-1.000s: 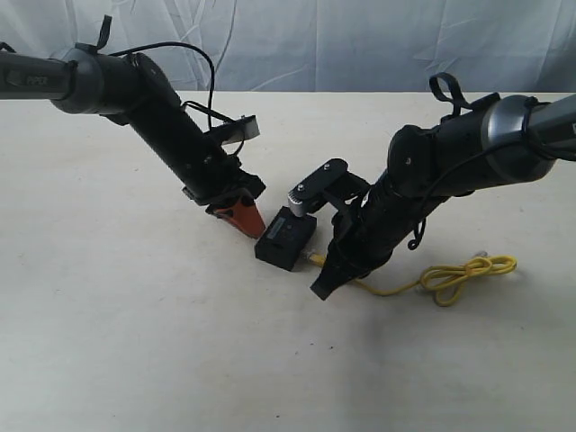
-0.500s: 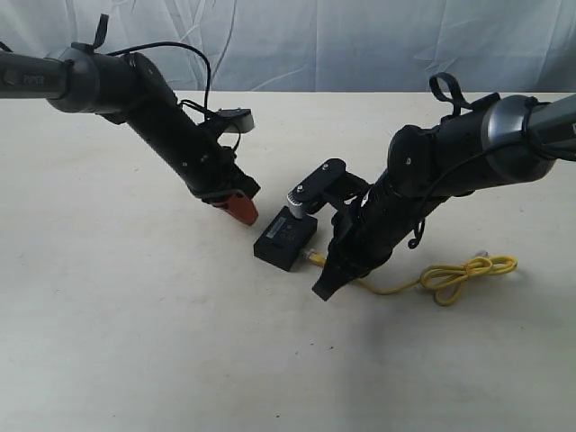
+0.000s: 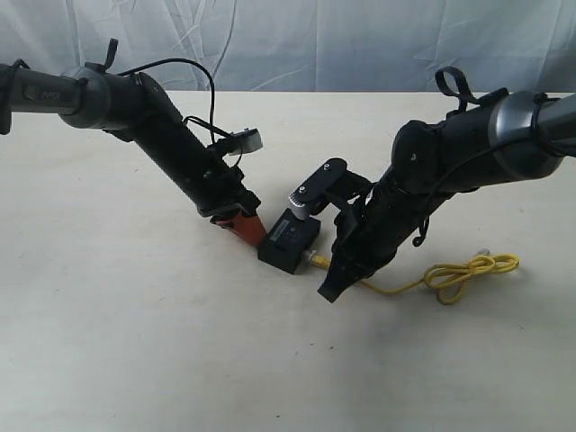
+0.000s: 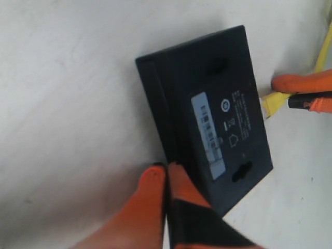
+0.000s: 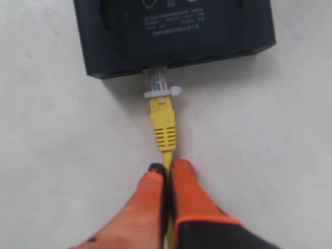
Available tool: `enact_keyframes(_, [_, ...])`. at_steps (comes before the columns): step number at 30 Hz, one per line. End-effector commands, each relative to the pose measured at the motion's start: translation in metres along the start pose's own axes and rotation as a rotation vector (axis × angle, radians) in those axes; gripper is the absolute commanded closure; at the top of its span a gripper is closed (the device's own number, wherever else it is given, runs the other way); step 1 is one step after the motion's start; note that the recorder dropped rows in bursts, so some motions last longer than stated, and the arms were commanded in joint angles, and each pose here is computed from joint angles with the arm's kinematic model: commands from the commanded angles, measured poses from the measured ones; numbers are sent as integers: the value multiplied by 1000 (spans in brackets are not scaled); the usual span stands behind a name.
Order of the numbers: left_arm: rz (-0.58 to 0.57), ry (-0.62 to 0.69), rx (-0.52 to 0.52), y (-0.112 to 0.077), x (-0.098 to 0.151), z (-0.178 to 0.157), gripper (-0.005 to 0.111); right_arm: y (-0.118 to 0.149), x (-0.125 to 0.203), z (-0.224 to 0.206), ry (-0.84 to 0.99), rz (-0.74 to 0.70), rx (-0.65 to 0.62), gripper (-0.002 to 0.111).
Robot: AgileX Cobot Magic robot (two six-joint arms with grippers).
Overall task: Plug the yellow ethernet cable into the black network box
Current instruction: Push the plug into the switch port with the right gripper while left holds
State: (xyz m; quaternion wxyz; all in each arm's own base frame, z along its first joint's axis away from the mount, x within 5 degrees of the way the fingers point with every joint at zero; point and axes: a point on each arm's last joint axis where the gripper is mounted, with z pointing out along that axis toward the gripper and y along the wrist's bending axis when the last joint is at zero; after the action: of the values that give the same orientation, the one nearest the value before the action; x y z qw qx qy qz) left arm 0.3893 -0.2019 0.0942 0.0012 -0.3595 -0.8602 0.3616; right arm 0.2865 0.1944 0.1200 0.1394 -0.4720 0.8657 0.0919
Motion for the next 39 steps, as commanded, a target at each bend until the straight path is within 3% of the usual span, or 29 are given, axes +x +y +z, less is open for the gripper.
enact_keyframes(1, [2,4,25,0,1,5,107,-2,-2,-3,-27,-8,21,108])
enact_keyframes(9, [-5,2,24,1,1,5,107,-3,-3,-4,-38,-12,30,108])
enact_keyframes(20, [-27,3,16,2,1,4,107,-2,0,-3,0,-132,14,108])
enact_keyframes(39, [-38,-2,8,8,4,-2,107,-4,-2,-4,-22,-125,46,108])
